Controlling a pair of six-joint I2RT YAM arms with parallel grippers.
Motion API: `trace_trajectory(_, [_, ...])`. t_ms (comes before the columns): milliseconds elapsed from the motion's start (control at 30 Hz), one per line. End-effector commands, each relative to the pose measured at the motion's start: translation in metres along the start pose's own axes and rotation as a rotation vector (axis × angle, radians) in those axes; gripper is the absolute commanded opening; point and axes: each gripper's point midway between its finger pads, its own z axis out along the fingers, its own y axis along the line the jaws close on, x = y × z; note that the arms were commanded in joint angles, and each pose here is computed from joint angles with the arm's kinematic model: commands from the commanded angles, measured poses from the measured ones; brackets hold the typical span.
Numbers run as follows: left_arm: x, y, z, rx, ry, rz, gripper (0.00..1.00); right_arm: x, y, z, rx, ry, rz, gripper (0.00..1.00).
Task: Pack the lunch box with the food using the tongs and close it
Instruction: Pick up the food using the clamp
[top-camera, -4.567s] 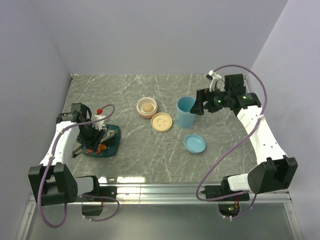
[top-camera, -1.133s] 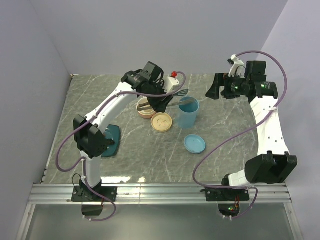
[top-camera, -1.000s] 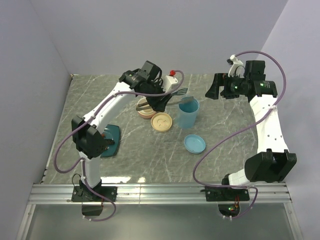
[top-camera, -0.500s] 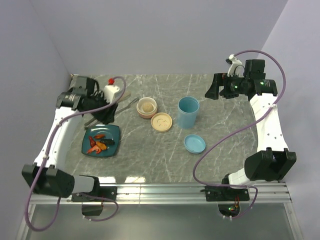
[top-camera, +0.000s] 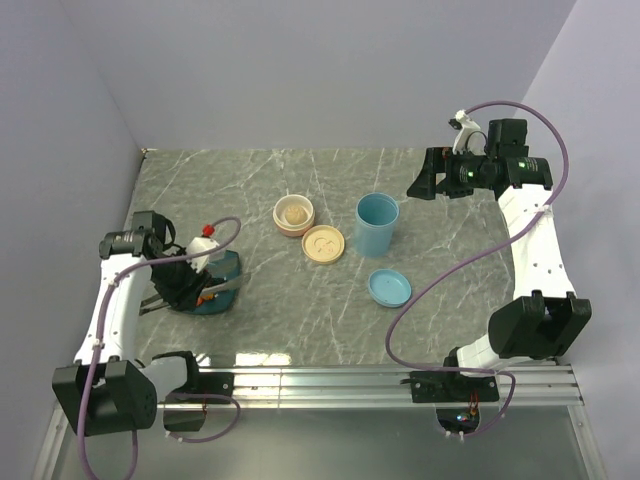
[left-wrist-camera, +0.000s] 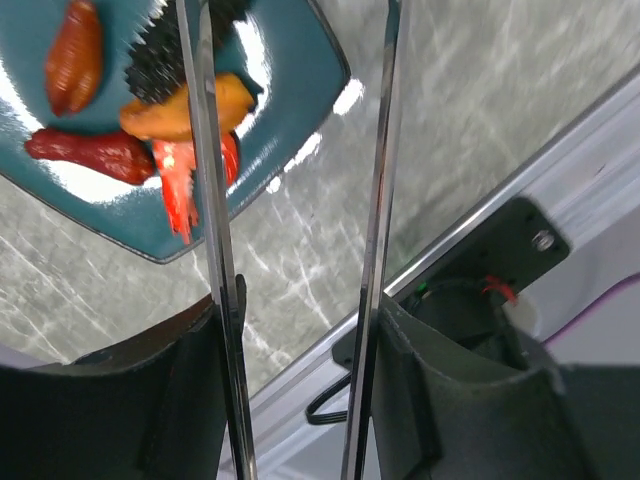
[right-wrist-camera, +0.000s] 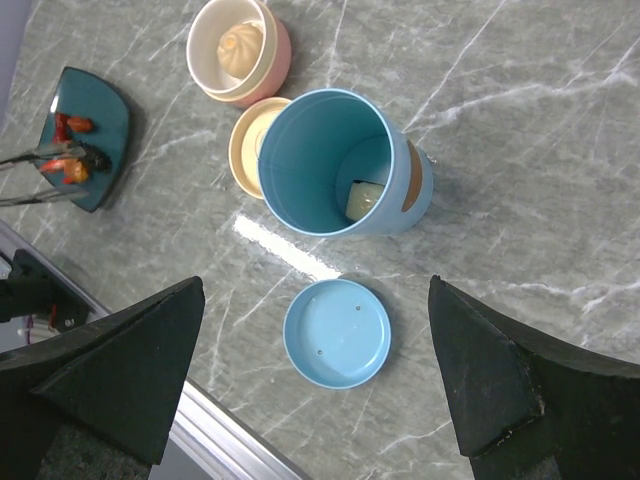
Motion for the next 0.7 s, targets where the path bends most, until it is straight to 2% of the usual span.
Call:
trace_trajectory(0, [0.016, 0.000, 0.000, -0.015, 0.046, 0.100, 0.54, -0.013, 0.007, -0.007, -0.018, -0.033, -0.032, 1.00])
trace_trajectory(400, [0.031, 0.044, -0.008, -0.092, 0.175, 0.210, 0.54, -0.008, 0.006, -0.006, -0.012, -0.023, -0.033, 1.00])
trace_trajectory(667, [0.032, 0.067, -0.008, -0.120, 0.207, 0.228, 0.54, -0.008, 0.004, -0.003, -0.018, -0.015, -0.022, 1.00])
